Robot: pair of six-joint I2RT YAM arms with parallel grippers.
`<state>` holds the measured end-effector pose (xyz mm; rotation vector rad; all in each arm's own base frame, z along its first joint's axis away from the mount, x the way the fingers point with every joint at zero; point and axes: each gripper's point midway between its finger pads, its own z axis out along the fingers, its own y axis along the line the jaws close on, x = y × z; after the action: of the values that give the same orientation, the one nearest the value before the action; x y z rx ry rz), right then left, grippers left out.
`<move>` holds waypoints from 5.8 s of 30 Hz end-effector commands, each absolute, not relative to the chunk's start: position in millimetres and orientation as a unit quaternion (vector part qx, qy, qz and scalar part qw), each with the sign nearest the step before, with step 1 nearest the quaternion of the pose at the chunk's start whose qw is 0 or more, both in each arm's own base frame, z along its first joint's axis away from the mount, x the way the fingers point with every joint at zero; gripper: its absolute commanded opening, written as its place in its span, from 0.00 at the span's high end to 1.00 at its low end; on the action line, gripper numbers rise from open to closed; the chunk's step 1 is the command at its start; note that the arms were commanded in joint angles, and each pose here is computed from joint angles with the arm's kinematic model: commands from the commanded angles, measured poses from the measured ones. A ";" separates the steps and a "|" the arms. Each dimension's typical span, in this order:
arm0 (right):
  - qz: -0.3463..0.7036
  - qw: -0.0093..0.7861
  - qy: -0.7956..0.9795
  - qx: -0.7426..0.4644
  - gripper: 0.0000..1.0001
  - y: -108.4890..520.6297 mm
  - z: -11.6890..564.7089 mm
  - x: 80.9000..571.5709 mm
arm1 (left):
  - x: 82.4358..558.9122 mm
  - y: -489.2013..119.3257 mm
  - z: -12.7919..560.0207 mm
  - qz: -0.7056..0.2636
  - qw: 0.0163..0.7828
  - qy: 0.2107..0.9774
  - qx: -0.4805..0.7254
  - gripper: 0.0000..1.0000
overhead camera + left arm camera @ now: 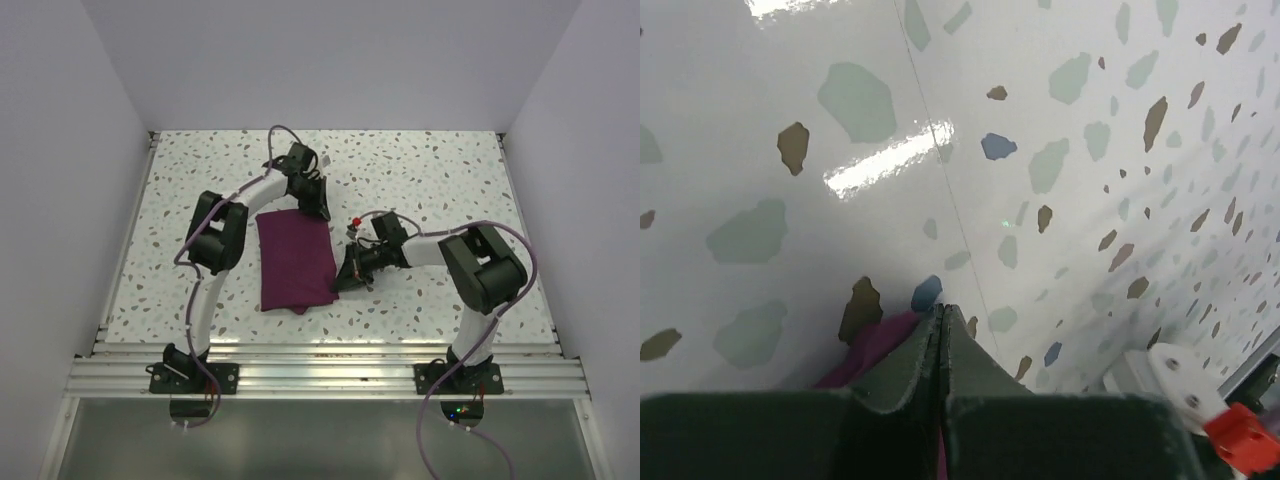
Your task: Prepare the surgical pack
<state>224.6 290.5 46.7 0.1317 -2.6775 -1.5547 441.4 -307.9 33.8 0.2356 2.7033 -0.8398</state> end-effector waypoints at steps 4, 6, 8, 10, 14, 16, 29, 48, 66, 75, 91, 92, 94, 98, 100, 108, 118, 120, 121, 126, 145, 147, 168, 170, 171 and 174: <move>-0.496 0.057 -0.865 0.038 0.99 278.4 12.0 192.9 | 459.6 -294.6 23.3 -0.277 0.139 0.948 0.069 0.98; -0.499 0.057 -0.864 0.040 0.99 278.8 15.6 192.8 | 467.9 -293.2 31.9 -0.280 0.148 0.946 0.067 0.98; -0.501 0.045 -0.863 0.046 0.99 279.5 28.8 195.7 | 471.3 -292.9 51.5 -0.284 0.160 0.943 0.070 0.95; -0.495 0.036 -0.867 0.053 0.99 280.1 45.0 200.0 | 479.6 -291.4 91.3 -0.287 0.197 0.935 0.071 0.82; -0.468 -0.003 -0.880 0.081 0.99 277.2 72.4 213.0 | 472.1 -279.6 160.1 -0.284 0.258 0.921 0.063 0.60; -0.448 -0.013 -0.890 0.085 0.99 273.7 85.1 219.1 | 464.0 -266.8 206.6 -0.277 0.307 0.909 0.060 0.50; -0.290 -0.077 -0.947 0.114 0.94 256.5 88.6 292.7 | 325.8 -103.3 154.3 0.001 0.260 0.961 -0.094 0.55; -0.294 -0.004 -0.953 0.071 0.87 270.5 21.9 287.6 | 327.0 -115.2 24.9 -0.009 0.118 0.991 -0.060 0.69; -0.331 -0.012 -0.941 0.070 0.82 294.8 55.1 259.6 | 468.1 -163.1 89.3 -0.063 0.198 0.978 0.002 0.57; -0.321 -0.045 -0.943 0.069 0.81 265.5 72.0 271.8 | 369.5 -79.1 134.0 -0.063 0.217 0.964 -0.141 0.58; -0.339 -0.171 -0.925 0.003 0.81 249.0 110.4 455.8 | 232.5 -123.9 52.9 -0.265 0.098 0.927 -0.245 1.00; -0.325 -0.165 -0.931 -0.003 0.81 247.7 90.5 465.8 | 230.5 -124.0 43.6 -0.260 0.087 0.929 -0.248 1.00; -0.327 -0.187 -0.926 0.003 0.81 252.4 96.4 488.7 | 228.1 -129.0 34.7 -0.273 0.073 0.927 -0.246 1.00; -0.335 -0.158 -0.929 0.001 0.82 262.0 63.2 503.8 | 235.4 -128.2 16.4 -0.262 0.058 0.932 -0.242 1.00; -0.341 -0.149 -0.928 -0.007 0.82 264.8 52.9 501.7 | 243.3 -128.3 11.7 -0.259 0.057 0.935 -0.235 1.00; -0.359 -0.104 -0.927 -0.036 0.83 265.2 23.0 466.8 | 303.6 -149.2 9.7 -0.267 0.044 0.945 -0.184 1.00; -0.361 -0.090 -0.926 -0.064 0.85 238.0 25.0 412.1 | 373.6 -136.6 31.6 -0.216 0.089 0.958 -0.164 1.00; -0.357 -0.089 -0.927 -0.070 0.86 225.2 24.0 411.3 | 368.8 -126.7 39.0 -0.209 0.104 0.957 -0.174 0.91; -0.351 -0.084 -0.930 -0.069 0.85 220.0 22.2 409.0 | 353.9 -121.8 30.1 -0.202 0.089 0.958 -0.182 0.85; -0.348 -0.069 -0.933 -0.063 0.86 211.2 17.2 410.3 | 326.0 -96.1 28.7 -0.179 0.100 0.956 -0.211 0.71; -0.343 -0.057 -0.936 -0.052 0.86 209.6 12.2 409.5 | 346.3 -112.7 12.2 -0.338 0.078 0.906 -0.242 0.97; -0.343 -0.056 -0.936 -0.053 0.86 209.5 10.5 409.0 | 347.4 -115.4 11.7 -0.351 0.077 0.902 -0.240 0.99; -0.353 -0.052 -0.933 -0.054 0.87 213.6 10.0 411.1 | 347.4 -128.8 51.2 -0.426 0.136 0.863 -0.236 1.00; -0.352 -0.053 -0.933 -0.055 0.87 213.4 10.4 411.1 | 351.7 -132.5 54.1 -0.445 0.142 0.854 -0.230 1.00; -0.352 -0.052 -0.933 -0.056 0.87 213.3 10.3 410.3 | 355.6 -133.0 55.3 -0.449 0.150 0.851 -0.228 1.00; -0.354 -0.050 -0.932 -0.053 0.87 216.3 10.5 408.5 | 357.7 -139.0 56.1 -0.474 0.145 0.839 -0.223 1.00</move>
<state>406.5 216.3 16.4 -0.1879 -3.0133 -1.1816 343.9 -132.3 42.4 -0.7001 2.5201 -1.2418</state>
